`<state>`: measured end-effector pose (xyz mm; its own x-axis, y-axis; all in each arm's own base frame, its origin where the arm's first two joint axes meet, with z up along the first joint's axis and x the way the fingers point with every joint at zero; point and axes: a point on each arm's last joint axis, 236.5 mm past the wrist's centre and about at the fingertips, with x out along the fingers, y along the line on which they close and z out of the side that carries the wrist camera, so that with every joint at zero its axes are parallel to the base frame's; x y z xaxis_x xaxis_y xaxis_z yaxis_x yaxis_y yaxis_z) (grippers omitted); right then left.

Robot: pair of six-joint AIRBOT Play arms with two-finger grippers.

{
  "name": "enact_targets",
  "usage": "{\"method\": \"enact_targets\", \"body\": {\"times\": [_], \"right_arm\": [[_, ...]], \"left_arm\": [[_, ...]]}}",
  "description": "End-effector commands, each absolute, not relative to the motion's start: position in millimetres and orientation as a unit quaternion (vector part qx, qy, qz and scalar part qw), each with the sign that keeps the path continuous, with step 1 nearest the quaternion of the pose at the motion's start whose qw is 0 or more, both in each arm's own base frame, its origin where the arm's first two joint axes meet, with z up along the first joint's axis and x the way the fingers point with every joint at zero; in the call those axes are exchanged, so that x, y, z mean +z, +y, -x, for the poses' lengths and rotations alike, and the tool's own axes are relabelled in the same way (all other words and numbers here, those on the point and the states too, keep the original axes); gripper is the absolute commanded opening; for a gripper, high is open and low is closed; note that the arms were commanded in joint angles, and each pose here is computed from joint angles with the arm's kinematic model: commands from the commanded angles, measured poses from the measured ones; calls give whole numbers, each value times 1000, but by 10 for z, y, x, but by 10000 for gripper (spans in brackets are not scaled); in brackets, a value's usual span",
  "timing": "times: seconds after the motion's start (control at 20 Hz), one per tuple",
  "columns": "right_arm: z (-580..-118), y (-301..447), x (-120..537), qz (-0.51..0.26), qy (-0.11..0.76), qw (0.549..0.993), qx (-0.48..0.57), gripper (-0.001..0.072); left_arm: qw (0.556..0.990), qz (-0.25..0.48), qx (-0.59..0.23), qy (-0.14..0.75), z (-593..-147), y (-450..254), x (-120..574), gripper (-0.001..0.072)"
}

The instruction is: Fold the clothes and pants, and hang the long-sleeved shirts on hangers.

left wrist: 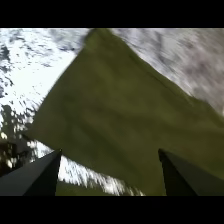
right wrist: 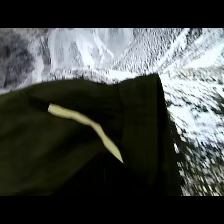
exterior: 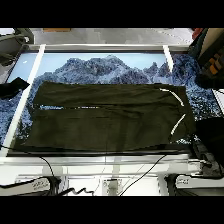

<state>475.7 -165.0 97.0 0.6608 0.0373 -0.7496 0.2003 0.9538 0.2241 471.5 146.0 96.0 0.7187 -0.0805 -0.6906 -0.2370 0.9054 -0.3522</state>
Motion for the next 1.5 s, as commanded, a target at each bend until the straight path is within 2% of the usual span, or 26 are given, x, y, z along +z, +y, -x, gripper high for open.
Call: {"method": "enact_targets", "body": {"times": [0.0,0.05,0.1,0.15,0.35,0.5,0.55,0.65,0.7,0.9,1.0,1.3,1.45], "right_arm": [[-3807,-1601,1039,-132,527,839,-39,36],[-3471,-1624,971,-139,574,805,-44,36],[-3199,-1626,929,-156,607,778,-44,36],[-2972,-1625,887,-180,627,756,-45,36],[-2341,-1568,536,-266,632,724,-73,36],[-2220,-1426,202,-336,583,734,-92,38],[-2234,-1381,94,-353,569,736,-96,87],[-2265,-1349,-104,-374,556,735,-105,420],[-2276,-1358,-191,-385,550,732,-117,468],[-2293,-1509,-536,-420,512,725,-193,468],[-2306,-1566,-683,-424,499,726,-211,467],[-2722,-1641,-933,-472,442,741,-181,451],[-2819,-1720,-1002,-460,428,759,-173,450]], "left_arm": [[906,183,4,382,-4357,1183,1383,685],[909,178,1,377,-4303,1143,1480,589],[913,173,0,370,-4255,1111,1584,461],[917,168,0,361,-4222,1093,1677,419],[924,151,-8,350,-4113,1012,1858,419],[922,154,-10,356,-4132,1007,1806,419],[920,155,-10,359,-4144,1015,1775,419],[916,160,-10,368,-4175,1032,1688,419],[914,163,-10,372,-4190,1040,1639,419],[902,172,-13,396,-4225,1062,1384,419],[904,150,-17,401,-4235,1123,1313,420],[902,128,13,413,-4164,1339,1228,419],[896,112,1,429,-4070,1365,1109,419]]}}
